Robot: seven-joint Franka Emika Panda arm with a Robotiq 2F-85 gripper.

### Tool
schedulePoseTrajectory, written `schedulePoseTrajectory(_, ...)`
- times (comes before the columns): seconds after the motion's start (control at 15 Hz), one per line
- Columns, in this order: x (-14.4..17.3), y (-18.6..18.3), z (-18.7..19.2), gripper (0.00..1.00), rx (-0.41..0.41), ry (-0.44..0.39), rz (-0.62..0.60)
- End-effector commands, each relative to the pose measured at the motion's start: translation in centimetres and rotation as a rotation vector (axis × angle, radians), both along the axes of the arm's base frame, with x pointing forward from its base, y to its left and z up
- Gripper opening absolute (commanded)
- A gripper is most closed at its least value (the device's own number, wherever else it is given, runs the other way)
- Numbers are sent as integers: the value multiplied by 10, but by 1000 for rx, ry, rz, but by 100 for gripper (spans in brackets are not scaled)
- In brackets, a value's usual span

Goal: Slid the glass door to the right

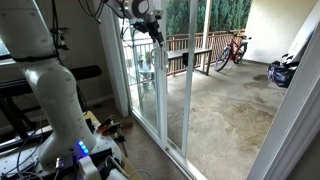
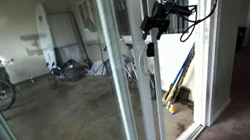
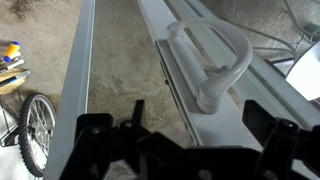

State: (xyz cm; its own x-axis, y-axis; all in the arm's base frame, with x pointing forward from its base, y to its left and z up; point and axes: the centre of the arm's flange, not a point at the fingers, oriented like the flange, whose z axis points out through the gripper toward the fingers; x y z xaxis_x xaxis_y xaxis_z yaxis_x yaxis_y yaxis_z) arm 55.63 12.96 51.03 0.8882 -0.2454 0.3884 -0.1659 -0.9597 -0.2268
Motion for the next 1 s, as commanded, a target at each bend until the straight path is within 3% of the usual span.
schedulePoseTrajectory(0.0, 18, 0, -8, 100, 27, 5, -3)
schedulePoseTrajectory(0.53, 30, 0, -26, 100, 55, 60, -4)
schedulePoseTrajectory(0.93, 29, -16, -36, 100, 13, 97, -17)
